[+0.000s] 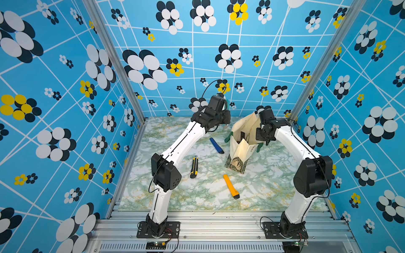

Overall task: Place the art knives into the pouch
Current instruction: Place the utility knife in the pouch.

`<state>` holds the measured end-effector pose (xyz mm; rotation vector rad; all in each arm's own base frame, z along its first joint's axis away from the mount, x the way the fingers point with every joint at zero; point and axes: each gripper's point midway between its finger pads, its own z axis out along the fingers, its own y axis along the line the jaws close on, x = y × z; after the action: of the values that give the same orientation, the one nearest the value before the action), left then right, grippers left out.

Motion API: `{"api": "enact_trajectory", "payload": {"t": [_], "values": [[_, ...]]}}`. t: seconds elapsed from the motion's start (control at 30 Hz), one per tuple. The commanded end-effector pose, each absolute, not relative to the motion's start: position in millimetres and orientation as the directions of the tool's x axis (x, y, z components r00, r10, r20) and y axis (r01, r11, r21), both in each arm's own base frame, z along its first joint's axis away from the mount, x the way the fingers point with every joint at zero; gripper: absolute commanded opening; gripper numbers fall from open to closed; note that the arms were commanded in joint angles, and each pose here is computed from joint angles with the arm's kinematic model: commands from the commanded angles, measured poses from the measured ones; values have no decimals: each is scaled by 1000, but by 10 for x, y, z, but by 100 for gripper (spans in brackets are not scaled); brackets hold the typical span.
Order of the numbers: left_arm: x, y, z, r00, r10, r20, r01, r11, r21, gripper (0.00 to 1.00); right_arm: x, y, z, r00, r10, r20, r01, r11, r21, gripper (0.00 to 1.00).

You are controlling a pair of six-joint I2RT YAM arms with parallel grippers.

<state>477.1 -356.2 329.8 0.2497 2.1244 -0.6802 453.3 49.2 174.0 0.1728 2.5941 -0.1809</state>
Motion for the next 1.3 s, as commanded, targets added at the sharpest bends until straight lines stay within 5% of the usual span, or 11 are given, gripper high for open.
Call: {"api": "enact_trajectory", "payload": {"t": [0.0,0.4,0.43,0.53,0.63,0.97,1.27], "values": [[4677,-4001,3410,-560,-36,-828,542,740,-399,25,4663,655,1774,-830,98,-550,140,990,-35,0],[4621,-4245,2696,-643,113,-757,550,756,-355,29,4652,756,1751,-828,87,-554,124,992,-29,0],[4618,-4229,2672,-647,119,-753,546,762,-349,37,4665,759,1751,-827,88,-555,124,992,-28,0],[4603,-4186,2721,-630,138,-765,558,765,-322,79,4686,761,1742,-829,92,-552,128,991,-27,0],[4591,-4123,2855,-582,163,-796,585,764,-272,99,4689,765,1726,-832,91,-547,129,991,-31,0],[4678,-3513,3234,-528,56,-848,515,815,-267,100,4671,734,1632,-840,101,-534,147,988,-45,0],[4304,-2286,1927,-759,153,-632,251,966,-68,100,4792,716,1646,-835,109,-539,168,984,-62,0]]}}
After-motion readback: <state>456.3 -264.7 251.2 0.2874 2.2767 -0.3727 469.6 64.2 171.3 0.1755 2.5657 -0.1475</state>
